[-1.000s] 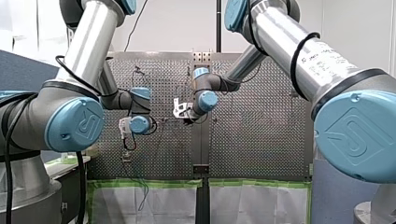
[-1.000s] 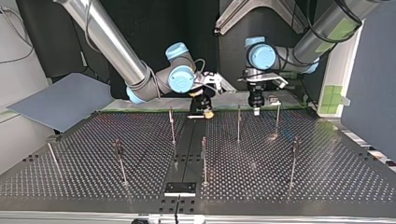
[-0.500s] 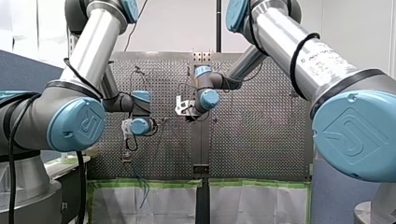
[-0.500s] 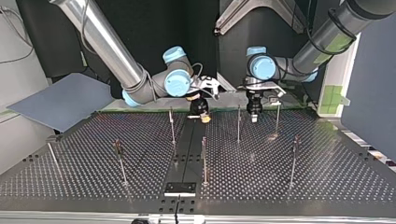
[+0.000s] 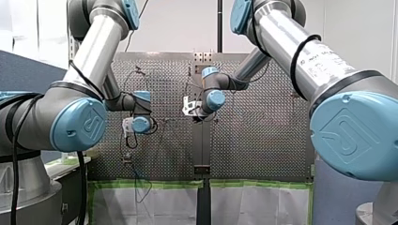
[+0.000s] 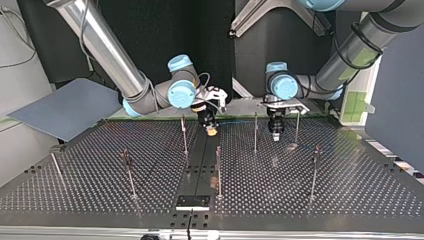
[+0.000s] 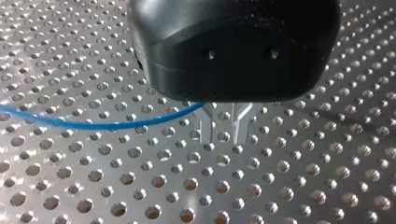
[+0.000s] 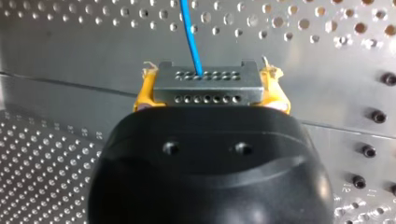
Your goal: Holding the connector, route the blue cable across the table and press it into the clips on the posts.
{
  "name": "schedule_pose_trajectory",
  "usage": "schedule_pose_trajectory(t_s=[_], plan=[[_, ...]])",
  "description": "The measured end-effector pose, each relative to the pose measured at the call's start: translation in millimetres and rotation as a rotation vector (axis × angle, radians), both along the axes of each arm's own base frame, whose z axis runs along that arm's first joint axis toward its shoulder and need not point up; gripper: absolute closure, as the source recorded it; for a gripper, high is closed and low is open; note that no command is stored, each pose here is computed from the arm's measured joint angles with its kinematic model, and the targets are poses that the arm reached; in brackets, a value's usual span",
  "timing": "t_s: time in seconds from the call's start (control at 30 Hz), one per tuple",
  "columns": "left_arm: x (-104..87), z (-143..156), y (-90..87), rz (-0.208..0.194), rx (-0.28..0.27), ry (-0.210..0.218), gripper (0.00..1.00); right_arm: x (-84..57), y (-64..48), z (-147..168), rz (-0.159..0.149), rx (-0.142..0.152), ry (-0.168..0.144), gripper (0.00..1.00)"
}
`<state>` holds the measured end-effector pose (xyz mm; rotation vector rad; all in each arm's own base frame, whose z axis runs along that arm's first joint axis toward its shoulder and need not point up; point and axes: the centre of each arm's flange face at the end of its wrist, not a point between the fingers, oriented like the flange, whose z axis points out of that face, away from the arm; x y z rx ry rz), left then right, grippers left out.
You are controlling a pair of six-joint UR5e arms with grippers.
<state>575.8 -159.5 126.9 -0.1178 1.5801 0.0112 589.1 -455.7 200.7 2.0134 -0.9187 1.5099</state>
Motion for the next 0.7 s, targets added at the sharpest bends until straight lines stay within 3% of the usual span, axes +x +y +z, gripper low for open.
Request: schedule_pose_trajectory(t_s=[0.03, 0.07, 0.1, 0.17, 0.2, 0.23, 0.5, 0.7], plan=[[0.0, 0, 0.3, 0.001, 0.007, 0.007, 0.40, -0.2, -0.3, 0, 0.000, 0.000, 0.000, 1.00], [-0.2, 0, 0.3, 0.001, 0.013, 0.013, 0.30, -0.2, -0.4, 0, 0.001, 0.000, 0.000, 1.00], [-0.6, -1, 0.0, 0.000, 0.018, 0.019, 0.30, -0.3, -0.5, 0, 0.001, 0.000, 0.000, 1.00], [-2.0, -2, -0.7, -0.001, 0.032, 0.034, 0.07, -0.6, -0.8, 0, 0.002, 0.000, 0.001, 1.00], [-2.9, -2, -1.2, -0.002, 0.038, 0.041, 0.07, -0.8, -1.0, 0, 0.002, 0.000, 0.001, 1.00], [-4.2, -3, -1.7, -0.003, 0.046, 0.052, 0.00, -0.9, -1.1, 0, 0.001, 0.000, 0.001, 1.00], [-18.3, -4, -4.5, 0.014, 0.104, 0.118, 0.00, -1.4, -1.7, 0, 0.001, 0.000, 0.001, 1.00], [-43.9, 6, -5.2, 0.054, 0.114, 0.169, 0.00, -1.3, -1.6, 0, 0.003, 0.000, 0.000, 1.00]])
